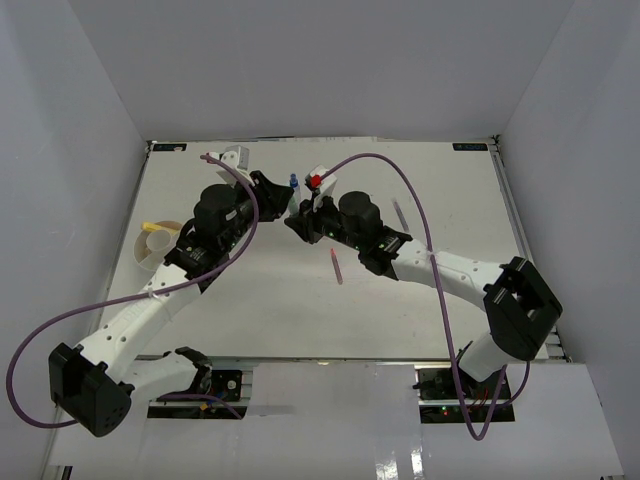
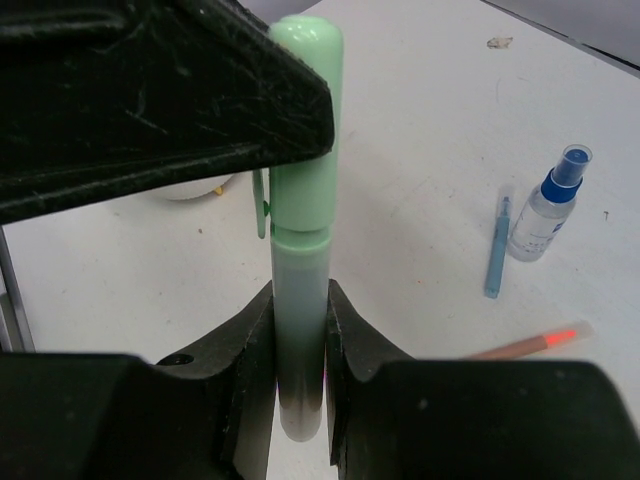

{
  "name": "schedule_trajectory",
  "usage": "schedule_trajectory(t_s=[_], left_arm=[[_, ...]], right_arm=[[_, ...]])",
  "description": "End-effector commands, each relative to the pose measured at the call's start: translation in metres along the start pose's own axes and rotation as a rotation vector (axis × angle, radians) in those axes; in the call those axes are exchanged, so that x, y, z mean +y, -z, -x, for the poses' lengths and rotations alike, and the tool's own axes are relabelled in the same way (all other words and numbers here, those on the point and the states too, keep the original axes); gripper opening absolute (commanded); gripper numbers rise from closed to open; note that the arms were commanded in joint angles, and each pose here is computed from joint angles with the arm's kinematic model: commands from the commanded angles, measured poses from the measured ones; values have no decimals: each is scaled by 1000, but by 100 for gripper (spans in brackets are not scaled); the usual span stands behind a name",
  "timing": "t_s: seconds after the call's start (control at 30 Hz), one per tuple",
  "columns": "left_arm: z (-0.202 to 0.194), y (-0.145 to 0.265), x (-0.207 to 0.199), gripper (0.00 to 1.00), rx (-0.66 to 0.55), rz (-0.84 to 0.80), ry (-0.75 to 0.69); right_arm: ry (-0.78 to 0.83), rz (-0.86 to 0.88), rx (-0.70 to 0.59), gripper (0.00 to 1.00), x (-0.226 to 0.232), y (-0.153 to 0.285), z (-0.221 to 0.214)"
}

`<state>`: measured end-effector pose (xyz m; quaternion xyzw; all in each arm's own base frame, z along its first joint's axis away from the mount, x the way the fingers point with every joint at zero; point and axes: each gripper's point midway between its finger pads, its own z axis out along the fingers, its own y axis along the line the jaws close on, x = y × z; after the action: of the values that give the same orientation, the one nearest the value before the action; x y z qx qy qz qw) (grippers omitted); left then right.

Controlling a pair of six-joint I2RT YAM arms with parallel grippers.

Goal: Sort the stationery into containers
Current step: Close the pen cap on the pen.

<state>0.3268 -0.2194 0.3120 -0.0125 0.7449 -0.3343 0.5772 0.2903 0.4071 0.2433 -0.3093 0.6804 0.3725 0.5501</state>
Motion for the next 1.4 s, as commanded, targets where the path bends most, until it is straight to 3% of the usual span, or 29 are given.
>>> schedule_trajectory(t_s=[0.0, 0.43, 0.9, 1.37], left_arm=[[-62, 8, 21, 0, 228, 71, -42], [-67, 13, 14, 0, 244, 55, -11], [-102, 17, 4, 0, 364, -4, 85], [-128, 20, 13, 0, 429, 22, 89]], right_arm=[[48, 40, -321, 8, 17, 1, 115], [66, 28, -393, 8, 9, 12, 137], [148, 41, -492, 8, 11, 24, 179], [199, 55, -585, 8, 15, 36, 218]])
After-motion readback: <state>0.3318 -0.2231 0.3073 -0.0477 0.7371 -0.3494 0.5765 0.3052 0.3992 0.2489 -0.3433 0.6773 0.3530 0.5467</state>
